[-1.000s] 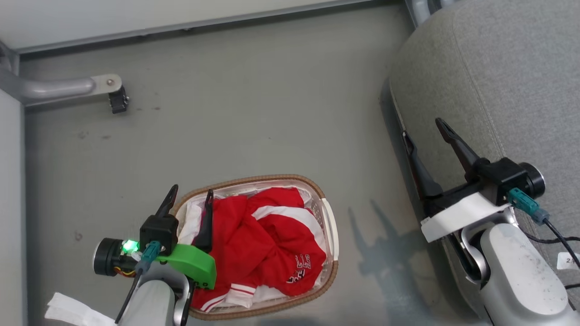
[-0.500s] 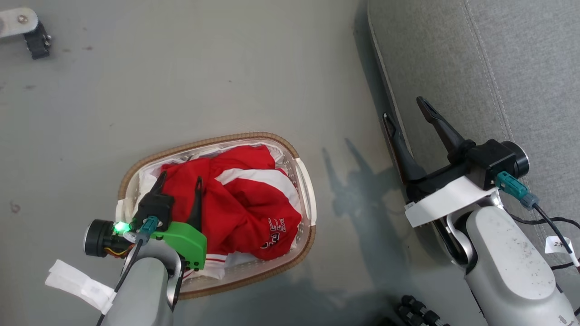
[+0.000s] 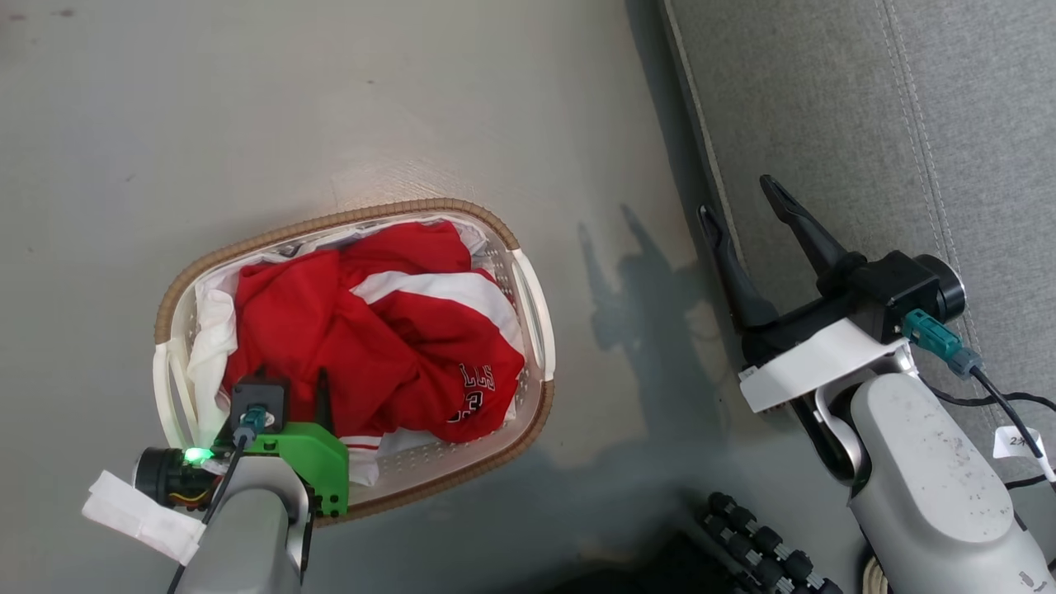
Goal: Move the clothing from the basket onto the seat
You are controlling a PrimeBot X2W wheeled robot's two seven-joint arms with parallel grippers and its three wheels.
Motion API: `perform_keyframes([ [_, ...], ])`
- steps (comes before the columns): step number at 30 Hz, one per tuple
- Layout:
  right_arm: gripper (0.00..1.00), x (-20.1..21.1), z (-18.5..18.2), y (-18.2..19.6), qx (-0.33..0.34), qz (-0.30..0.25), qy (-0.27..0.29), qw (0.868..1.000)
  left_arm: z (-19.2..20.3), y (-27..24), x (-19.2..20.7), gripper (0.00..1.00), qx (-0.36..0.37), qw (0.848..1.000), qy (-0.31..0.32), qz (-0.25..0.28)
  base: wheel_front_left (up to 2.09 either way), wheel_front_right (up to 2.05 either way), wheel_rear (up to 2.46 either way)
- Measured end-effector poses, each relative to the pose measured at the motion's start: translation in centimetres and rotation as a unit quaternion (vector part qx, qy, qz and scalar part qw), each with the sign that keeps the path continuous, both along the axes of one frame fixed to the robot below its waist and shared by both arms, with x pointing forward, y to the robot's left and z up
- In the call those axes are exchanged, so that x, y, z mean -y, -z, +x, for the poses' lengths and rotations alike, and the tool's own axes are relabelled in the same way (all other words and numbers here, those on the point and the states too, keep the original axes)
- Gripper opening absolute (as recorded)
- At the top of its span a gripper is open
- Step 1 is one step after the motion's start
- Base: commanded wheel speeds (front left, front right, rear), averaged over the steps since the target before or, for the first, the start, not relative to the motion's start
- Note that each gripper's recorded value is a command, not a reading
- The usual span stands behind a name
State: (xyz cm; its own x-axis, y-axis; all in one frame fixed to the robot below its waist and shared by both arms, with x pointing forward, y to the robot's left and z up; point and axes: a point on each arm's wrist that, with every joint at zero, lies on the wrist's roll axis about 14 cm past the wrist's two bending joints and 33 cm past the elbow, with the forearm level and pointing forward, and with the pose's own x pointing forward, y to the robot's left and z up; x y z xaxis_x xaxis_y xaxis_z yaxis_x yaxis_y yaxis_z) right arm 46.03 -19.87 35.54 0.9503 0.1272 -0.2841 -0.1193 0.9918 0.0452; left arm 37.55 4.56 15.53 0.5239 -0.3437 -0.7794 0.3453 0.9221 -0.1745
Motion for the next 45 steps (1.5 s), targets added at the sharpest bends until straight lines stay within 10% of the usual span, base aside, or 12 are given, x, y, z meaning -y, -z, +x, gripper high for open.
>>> perform_keyframes([
  [24,1.0,-0.6,0.4,4.5,-0.041,0.015,0.008,0.999,0.7,5.4,1.4,1.0,-0.055,0.997,0.056,0.008,0.0,0.0,0.0],
  [27,1.0,-0.7,0.2,4.8,-0.045,0.015,0.009,0.999,0.8,5.6,1.9,0.0,-0.057,0.996,0.073,0.007,0.0,0.0,0.0],
  [45,1.0,-0.7,0.5,-1.0,0.015,0.025,0.016,0.999,2.8,-0.9,2.8,0.0,0.022,0.997,0.067,-0.021,0.0,0.0,0.0],
])
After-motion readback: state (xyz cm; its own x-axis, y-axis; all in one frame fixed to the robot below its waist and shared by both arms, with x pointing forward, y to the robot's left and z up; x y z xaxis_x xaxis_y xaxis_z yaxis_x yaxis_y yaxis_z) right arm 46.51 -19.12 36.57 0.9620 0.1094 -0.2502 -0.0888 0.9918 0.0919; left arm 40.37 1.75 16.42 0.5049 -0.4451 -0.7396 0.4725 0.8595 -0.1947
